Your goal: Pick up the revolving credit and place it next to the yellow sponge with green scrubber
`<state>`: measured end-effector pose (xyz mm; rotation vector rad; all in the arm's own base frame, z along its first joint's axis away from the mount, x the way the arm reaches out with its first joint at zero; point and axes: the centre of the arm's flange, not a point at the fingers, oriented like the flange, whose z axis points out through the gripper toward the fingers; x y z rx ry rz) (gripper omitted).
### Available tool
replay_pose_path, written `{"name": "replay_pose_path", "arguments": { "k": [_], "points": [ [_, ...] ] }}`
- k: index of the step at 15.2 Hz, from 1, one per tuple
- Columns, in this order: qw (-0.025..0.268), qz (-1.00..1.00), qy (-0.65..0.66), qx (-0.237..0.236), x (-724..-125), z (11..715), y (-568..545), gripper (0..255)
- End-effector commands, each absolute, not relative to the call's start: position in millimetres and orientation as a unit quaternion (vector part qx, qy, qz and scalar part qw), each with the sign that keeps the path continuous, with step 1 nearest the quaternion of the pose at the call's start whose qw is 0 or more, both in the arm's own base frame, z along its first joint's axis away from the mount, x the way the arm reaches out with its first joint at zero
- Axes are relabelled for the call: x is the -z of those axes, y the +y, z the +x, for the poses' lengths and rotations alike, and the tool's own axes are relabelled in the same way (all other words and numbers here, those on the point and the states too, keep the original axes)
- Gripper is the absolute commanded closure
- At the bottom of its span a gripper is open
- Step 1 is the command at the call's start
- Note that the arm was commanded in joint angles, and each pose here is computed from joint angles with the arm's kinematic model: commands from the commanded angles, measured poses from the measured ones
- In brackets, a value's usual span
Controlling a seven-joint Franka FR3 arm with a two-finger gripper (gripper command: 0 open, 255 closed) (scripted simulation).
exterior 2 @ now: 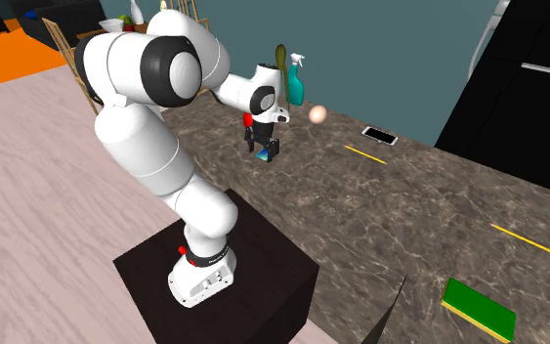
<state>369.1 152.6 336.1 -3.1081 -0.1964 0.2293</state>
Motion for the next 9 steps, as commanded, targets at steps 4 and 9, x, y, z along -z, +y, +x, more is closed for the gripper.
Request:
{"name": "replay_pose_path", "arguments": {
  "k": [4, 9],
  "points": [
    [0.009, -0.995, -0.063, -0.073, -336.0, 369.1, 152.6, 255],
    [0.009, -0.995, -0.063, -0.073, -336.1, 369.4, 153.0, 255]
  ]
}}
